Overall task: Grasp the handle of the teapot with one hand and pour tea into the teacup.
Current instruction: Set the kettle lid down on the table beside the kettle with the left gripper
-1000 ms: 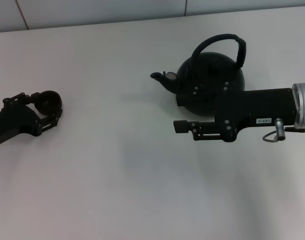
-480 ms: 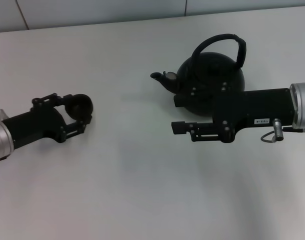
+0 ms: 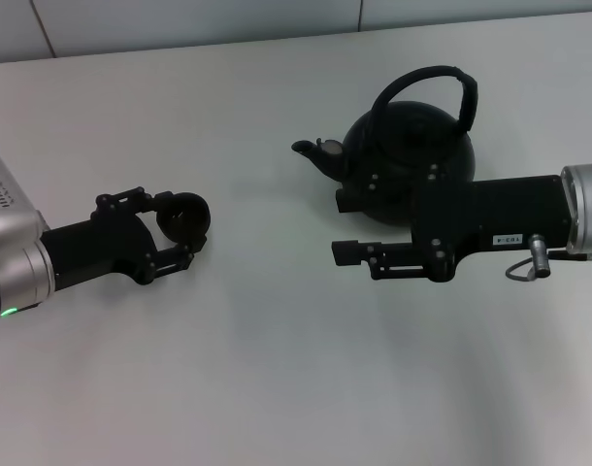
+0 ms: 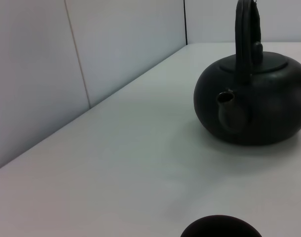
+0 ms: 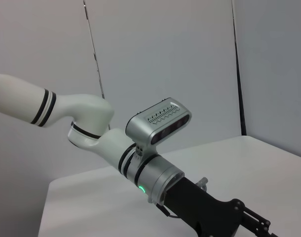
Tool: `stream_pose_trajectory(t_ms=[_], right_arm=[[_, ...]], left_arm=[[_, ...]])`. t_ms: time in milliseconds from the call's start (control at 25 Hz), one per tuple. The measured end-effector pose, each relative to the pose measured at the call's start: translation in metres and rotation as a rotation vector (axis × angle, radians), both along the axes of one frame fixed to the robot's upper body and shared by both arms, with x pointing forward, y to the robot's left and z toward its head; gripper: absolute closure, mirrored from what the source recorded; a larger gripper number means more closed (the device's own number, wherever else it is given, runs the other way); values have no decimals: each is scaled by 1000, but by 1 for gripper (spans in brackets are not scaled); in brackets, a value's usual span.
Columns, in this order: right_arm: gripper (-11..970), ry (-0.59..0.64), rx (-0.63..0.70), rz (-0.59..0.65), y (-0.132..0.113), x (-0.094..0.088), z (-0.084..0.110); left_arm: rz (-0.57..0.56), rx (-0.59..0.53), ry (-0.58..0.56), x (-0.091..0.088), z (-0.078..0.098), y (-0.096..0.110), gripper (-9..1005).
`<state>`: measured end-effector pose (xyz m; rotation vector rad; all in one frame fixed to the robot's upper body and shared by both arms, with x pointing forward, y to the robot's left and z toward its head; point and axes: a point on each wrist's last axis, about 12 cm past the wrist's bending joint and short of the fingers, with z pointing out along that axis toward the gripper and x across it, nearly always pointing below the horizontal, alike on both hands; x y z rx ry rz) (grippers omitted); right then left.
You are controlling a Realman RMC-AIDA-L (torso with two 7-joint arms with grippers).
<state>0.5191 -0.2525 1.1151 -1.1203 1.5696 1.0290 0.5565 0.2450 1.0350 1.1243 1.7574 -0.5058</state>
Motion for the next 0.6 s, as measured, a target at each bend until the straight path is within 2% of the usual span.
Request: stream_pose_trajectory(t_ms=[600], right_arm=[[362,-3,-3,0,-1,1,1]], left_arm=[[-11,59,11,-2,-7,-3,278]])
